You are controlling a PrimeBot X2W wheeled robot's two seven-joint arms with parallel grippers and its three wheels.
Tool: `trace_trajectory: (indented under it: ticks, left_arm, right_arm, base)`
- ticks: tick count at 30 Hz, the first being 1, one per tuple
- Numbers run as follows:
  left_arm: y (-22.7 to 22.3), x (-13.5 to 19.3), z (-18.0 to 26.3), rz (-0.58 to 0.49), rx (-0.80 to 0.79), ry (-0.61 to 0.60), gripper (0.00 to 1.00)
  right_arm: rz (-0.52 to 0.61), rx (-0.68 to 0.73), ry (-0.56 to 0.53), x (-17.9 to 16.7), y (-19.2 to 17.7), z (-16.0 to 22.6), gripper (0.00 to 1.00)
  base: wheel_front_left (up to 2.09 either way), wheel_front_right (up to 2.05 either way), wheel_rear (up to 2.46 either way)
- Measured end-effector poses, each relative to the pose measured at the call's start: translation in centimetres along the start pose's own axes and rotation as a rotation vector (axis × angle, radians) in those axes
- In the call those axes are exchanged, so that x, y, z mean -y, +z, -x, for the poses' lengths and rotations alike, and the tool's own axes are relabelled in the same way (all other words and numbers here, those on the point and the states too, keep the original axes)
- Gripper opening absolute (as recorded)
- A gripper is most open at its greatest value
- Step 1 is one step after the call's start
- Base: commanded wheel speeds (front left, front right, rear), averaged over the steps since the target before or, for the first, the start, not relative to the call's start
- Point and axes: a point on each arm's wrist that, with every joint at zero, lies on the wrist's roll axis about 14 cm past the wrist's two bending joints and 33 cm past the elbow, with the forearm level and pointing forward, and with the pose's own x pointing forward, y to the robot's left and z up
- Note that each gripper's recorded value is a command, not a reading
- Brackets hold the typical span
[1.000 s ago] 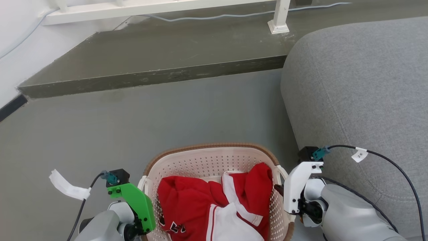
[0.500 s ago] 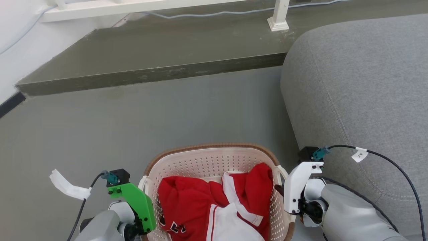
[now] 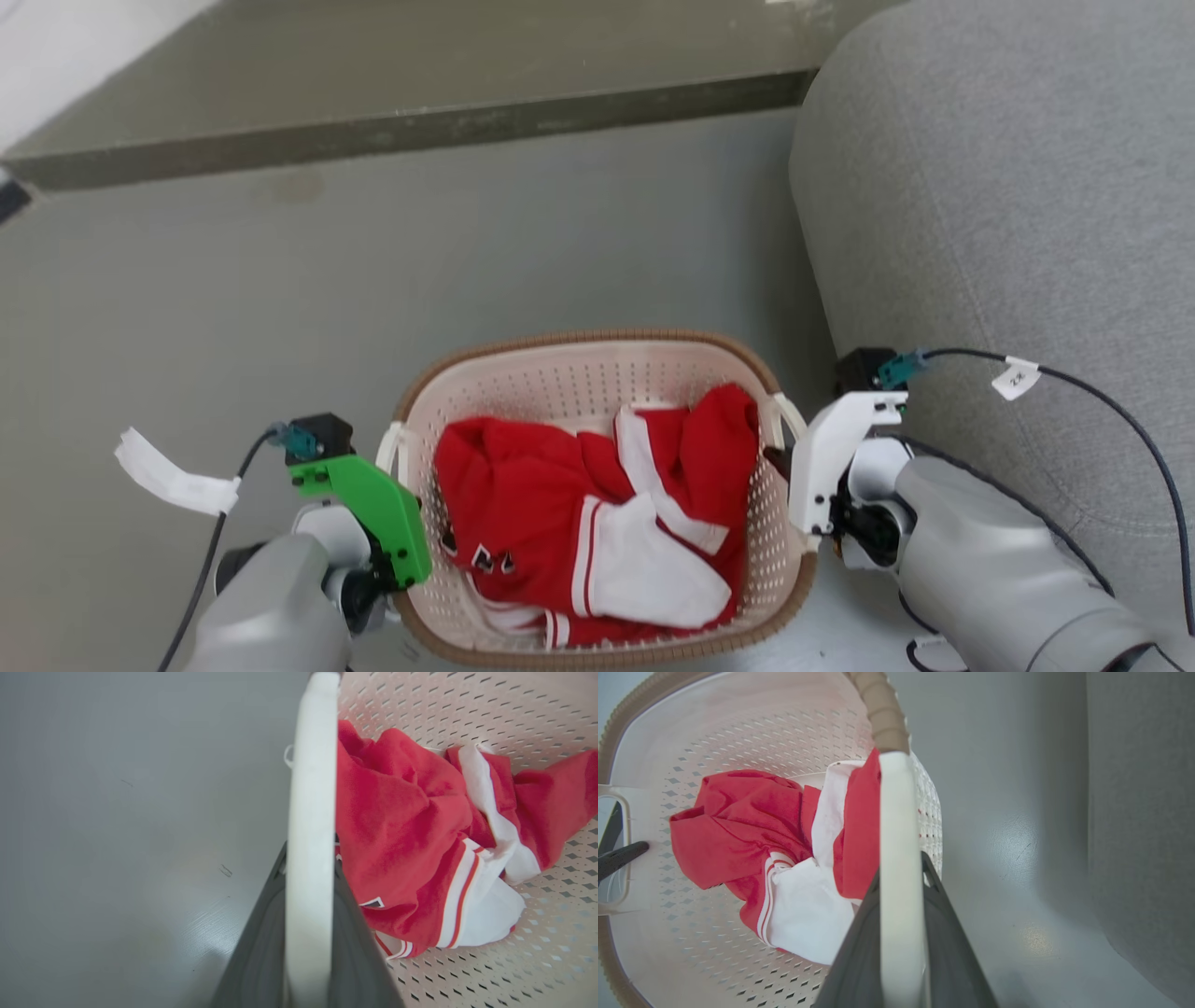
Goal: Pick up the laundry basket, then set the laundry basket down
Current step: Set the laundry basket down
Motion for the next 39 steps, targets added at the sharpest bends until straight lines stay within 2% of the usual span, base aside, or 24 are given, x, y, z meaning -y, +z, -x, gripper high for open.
trace_trajectory:
  ticks: [10, 23, 39]
  left_arm:
    - [2.5, -1.5, -2.5, 0.017, 0.047, 0.007, 0.0]
    - [3.5, -3.6, -6.3, 0.044, 0.064, 0.015, 0.0]
    - [3.0, -6.4, -10.9, 0.053, 0.073, 0.03, 0.0]
  right_arm:
    - [-0.003, 0.025, 0.005, 0.7, 2.4, -2.6, 0.0]
    - [-0.023, 0.031, 0.005, 2.1, 3.3, -6.6, 0.0]
    - [-0.053, 0.033, 0.01, 3.7, 2.2, -11.2, 0.0]
  base:
    - [0.0, 0.0, 0.0]
    - [0.0, 0.0, 0.0]
    - [0.0, 0.0, 0.0]
